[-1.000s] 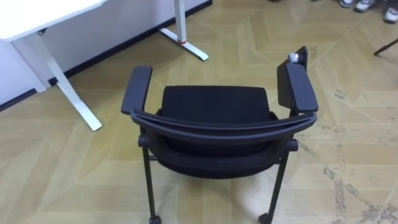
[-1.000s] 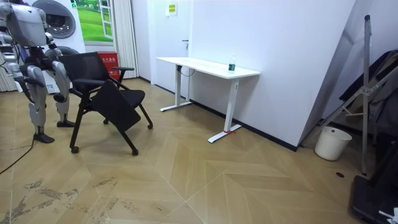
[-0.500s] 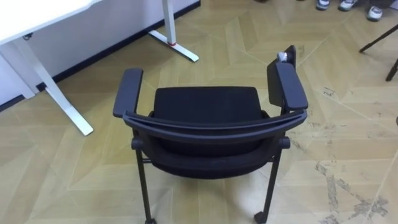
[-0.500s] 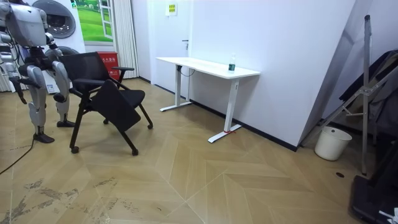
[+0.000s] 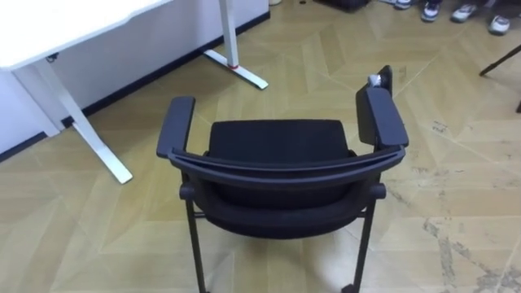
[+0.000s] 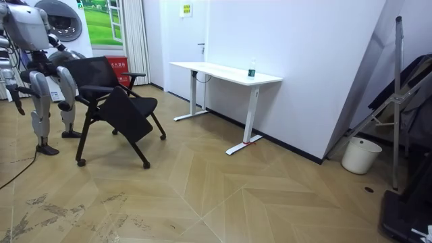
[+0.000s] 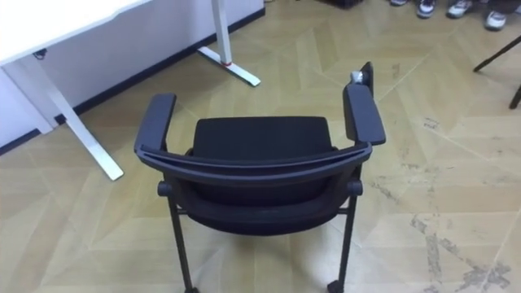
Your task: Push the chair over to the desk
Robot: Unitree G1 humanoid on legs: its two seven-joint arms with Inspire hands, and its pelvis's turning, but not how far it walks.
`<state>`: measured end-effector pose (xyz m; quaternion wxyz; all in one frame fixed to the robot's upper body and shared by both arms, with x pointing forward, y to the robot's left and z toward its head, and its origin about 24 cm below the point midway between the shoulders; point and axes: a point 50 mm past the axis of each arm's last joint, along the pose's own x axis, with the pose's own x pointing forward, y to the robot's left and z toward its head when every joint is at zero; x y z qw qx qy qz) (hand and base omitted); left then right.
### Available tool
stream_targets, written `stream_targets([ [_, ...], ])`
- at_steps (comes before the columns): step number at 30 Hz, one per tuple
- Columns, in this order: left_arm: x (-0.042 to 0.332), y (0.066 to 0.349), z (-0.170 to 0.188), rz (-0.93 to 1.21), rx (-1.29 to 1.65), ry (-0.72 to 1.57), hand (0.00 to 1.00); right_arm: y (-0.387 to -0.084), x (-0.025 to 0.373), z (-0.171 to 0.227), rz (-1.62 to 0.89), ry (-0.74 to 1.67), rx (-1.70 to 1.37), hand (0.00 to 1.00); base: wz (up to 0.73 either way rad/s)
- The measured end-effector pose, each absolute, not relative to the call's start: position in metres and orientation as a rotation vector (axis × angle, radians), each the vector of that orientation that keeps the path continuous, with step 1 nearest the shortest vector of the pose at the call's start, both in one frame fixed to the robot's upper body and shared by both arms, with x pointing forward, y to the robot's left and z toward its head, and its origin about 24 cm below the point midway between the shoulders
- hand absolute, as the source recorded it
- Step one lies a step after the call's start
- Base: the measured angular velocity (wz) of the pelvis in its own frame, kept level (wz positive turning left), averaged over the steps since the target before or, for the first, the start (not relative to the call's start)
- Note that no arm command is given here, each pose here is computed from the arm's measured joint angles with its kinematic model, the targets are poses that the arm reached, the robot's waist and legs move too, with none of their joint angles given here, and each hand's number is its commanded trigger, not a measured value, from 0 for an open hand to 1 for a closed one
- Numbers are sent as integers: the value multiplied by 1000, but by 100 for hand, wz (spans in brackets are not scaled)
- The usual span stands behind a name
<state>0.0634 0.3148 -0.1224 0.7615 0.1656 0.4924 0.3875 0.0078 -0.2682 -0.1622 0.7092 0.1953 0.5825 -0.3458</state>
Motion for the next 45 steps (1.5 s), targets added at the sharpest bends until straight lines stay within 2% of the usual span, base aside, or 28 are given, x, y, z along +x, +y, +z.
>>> stream_targets([
  [3, 96, 325, -102, 803, 523, 927, 0, -270, 9, -162, -762, 1288, 422, 0, 0],
  [8, 161, 330, -47, 750, 763, 593, 0, -271, 15, -161, -757, 1264, 440, 0, 0],
  [10, 172, 330, -35, 727, 855, 533, 0, -271, 19, -161, -743, 1262, 432, 0, 0],
  [12, 181, 327, -24, 700, 918, 478, 0, -271, 23, -161, -725, 1249, 439, 0, 0],
  [14, 198, 315, -2, 648, 998, 360, 0, -270, 21, -161, -710, 1248, 451, 0, 0],
  [17, 211, 298, 12, 560, 1056, 271, 0, -270, 24, -161, -704, 1240, 451, 0, 0],
  [28, 232, 257, 35, 243, 1186, 185, 0, -268, 35, -161, -647, 1231, 432, 0, 1],
  [35, 242, 227, 41, -28, 1318, 228, 0, -269, 40, -161, -623, 1235, 421, 0, 0],
  [41, 245, 224, 69, -101, 1415, 205, 0, -275, 38, -159, -648, 1248, 401, 0, 0],
  [45, 245, 222, 74, -178, 1455, 240, 0, -282, 33, -157, -667, 1263, 375, 0, 1],
])
